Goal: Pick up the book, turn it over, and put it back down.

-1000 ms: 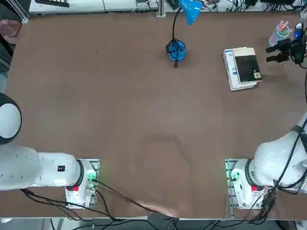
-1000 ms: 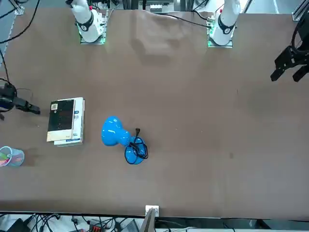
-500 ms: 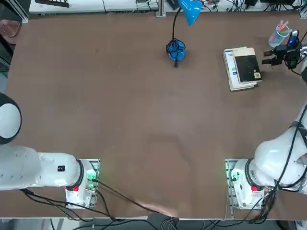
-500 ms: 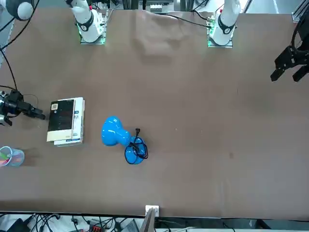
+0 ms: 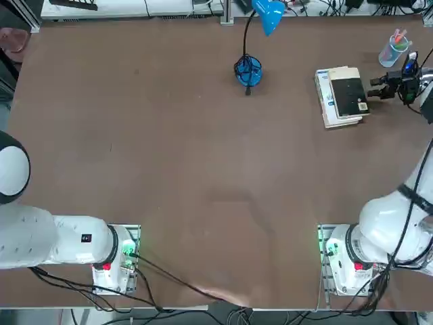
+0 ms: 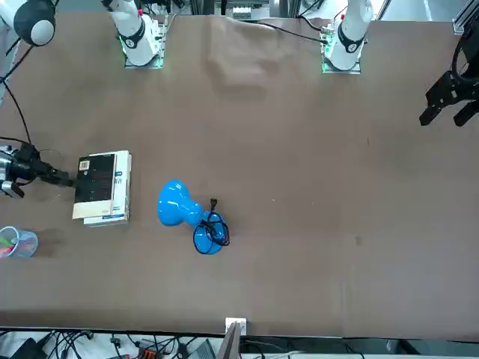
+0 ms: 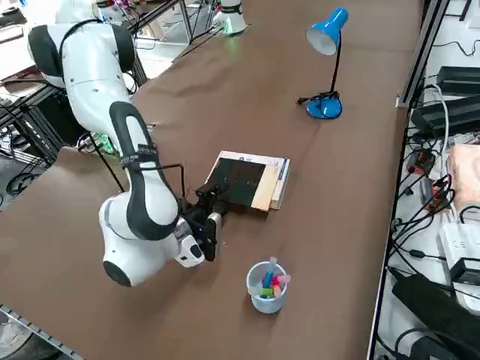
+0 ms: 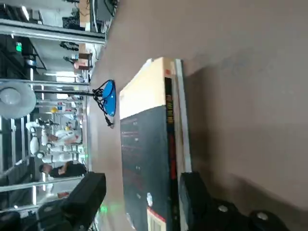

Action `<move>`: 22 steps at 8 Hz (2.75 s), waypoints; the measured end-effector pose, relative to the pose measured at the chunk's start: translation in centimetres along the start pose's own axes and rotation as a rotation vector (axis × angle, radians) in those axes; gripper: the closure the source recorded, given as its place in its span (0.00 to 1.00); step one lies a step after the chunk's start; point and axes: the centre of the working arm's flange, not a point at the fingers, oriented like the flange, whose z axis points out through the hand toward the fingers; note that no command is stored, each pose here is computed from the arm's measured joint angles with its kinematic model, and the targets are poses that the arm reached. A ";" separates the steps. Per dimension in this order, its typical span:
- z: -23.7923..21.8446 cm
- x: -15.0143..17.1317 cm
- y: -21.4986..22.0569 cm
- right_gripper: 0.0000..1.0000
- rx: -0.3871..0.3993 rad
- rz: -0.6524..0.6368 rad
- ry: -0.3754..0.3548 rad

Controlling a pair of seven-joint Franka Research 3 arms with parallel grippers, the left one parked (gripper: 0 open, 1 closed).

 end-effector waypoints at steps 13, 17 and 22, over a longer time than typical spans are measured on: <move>2.7 0.5 1.8 0.29 0.085 0.091 0.010; 2.8 0.3 2.0 0.70 0.101 0.094 0.003; 1.4 1.4 -0.8 0.90 0.164 0.096 -0.049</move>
